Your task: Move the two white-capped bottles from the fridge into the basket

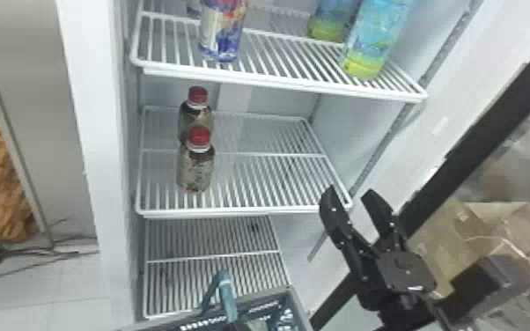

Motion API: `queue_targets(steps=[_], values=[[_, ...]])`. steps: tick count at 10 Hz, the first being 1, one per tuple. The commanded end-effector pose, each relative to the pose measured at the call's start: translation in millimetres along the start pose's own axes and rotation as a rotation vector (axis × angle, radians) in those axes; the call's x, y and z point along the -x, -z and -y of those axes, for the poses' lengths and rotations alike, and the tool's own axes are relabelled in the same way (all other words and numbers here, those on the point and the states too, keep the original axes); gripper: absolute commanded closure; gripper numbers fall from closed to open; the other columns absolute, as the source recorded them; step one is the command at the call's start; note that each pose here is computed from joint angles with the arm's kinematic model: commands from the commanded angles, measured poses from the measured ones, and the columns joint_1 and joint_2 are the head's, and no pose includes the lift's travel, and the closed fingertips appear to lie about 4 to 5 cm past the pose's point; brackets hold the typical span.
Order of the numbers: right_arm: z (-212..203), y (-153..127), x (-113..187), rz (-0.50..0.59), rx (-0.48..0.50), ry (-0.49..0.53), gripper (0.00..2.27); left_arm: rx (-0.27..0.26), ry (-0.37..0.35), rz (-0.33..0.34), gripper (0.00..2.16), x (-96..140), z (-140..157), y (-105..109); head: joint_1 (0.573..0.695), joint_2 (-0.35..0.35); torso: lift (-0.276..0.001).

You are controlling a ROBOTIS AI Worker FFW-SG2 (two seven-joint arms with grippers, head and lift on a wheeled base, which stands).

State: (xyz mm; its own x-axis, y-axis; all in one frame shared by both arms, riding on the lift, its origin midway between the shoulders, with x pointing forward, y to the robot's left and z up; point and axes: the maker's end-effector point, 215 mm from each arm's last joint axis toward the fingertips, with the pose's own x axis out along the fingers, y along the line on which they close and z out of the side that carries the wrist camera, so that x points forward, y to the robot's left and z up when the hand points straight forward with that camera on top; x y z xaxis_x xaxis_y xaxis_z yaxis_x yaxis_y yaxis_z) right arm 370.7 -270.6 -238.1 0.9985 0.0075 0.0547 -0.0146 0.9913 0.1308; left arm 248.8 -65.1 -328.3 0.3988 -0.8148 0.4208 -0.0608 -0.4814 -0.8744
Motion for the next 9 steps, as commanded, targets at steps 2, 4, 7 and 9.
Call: queue_targets(steps=[2, 4, 7, 9], values=[[1, 14, -3, -0.001, 0.046, 0.015, 0.50, -0.002, -0.003, -0.006, 1.12, 0, -1, 1, 0.695, -0.350, -0.260], [3, 9, 1, 0.022, 0.064, 0.047, 0.50, 0.000, -0.005, -0.010, 1.12, 0, -1, 3, 0.695, -0.350, -0.260], [8, 4, 6, 0.043, 0.066, 0.076, 0.50, 0.001, -0.002, -0.008, 1.12, -1, -1, 3, 0.695, -0.350, -0.260], [9, 4, 5, 0.043, 0.066, 0.078, 0.50, 0.000, -0.002, -0.006, 1.12, -1, -1, 2, 0.695, -0.350, -0.260]])
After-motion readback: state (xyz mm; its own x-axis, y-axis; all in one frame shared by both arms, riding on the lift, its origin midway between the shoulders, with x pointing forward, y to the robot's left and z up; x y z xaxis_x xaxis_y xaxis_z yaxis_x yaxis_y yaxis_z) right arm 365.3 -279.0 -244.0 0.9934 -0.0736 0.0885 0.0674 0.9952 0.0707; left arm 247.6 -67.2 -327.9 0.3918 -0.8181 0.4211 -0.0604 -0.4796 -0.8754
